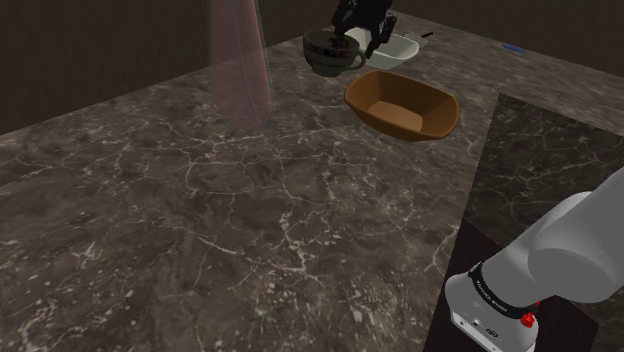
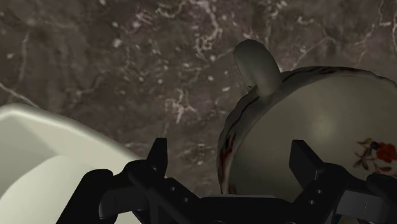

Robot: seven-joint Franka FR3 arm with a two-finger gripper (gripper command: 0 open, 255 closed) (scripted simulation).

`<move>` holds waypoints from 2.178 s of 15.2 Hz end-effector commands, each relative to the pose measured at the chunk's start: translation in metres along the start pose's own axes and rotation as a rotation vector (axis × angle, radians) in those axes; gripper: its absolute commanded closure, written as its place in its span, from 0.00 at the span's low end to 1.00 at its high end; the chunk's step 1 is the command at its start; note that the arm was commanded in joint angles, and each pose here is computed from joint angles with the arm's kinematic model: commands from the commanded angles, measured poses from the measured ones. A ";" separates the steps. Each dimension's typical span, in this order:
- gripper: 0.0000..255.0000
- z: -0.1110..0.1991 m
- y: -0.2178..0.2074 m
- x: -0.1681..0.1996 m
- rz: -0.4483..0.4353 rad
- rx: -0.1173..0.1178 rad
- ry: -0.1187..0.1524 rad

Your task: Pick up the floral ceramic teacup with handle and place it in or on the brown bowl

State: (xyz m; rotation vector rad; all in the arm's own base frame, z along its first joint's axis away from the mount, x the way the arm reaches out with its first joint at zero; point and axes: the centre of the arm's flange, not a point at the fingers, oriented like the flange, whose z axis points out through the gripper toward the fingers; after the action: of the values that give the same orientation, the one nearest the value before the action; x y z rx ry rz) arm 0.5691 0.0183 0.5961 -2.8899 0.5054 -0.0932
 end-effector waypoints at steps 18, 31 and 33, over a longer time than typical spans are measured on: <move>1.00 -0.013 -0.002 0.001 0.002 -0.002 -0.003; 1.00 -0.080 -0.017 0.003 0.002 -0.002 -0.003; 1.00 -0.091 -0.019 0.004 0.002 -0.002 -0.003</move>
State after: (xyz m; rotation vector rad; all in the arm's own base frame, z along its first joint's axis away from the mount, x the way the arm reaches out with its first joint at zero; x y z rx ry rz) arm 0.5693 0.0158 0.6834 -2.8913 0.5089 -0.0869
